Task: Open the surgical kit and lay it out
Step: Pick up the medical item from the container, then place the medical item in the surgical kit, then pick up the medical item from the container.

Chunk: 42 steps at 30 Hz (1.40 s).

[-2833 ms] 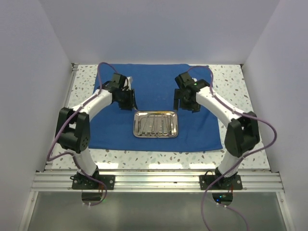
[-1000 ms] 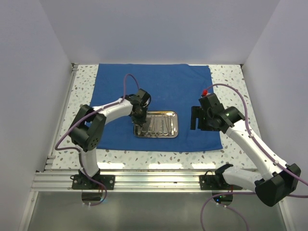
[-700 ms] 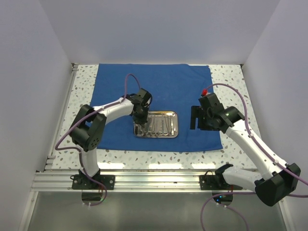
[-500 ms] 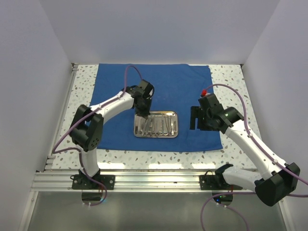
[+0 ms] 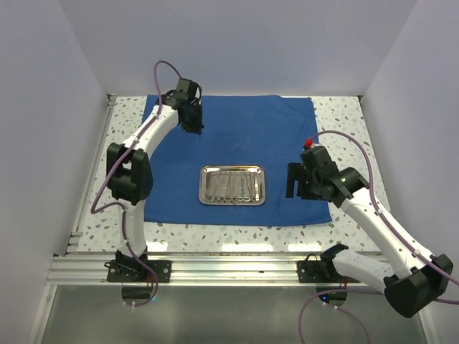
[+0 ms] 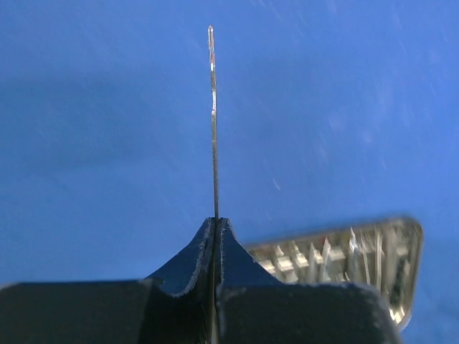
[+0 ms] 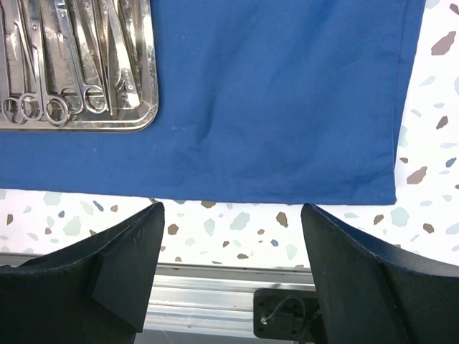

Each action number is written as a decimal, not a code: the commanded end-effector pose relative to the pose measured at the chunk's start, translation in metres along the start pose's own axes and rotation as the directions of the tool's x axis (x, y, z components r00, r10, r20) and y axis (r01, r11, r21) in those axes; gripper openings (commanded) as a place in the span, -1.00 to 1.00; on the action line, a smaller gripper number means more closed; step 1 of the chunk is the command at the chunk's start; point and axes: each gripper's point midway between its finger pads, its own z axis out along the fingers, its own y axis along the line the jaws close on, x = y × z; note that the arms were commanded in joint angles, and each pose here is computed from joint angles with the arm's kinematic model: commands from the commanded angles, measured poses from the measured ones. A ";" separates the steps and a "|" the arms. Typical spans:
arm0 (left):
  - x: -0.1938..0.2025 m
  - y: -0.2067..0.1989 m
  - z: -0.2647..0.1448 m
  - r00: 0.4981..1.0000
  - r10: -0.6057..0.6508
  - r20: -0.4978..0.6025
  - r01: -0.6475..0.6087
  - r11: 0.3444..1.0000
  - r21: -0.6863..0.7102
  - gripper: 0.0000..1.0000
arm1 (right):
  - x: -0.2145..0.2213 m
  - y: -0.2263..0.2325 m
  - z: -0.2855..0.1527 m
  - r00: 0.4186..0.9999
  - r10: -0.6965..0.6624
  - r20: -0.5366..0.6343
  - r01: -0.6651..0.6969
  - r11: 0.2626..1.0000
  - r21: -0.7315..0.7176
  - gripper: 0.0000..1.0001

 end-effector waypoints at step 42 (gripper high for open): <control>0.151 -0.059 0.032 0.988 0.096 -0.124 -0.093 0.995 0.031 0.26 | 0.023 -0.008 -0.040 0.998 0.066 0.005 -0.065 0.996 -0.067 0.61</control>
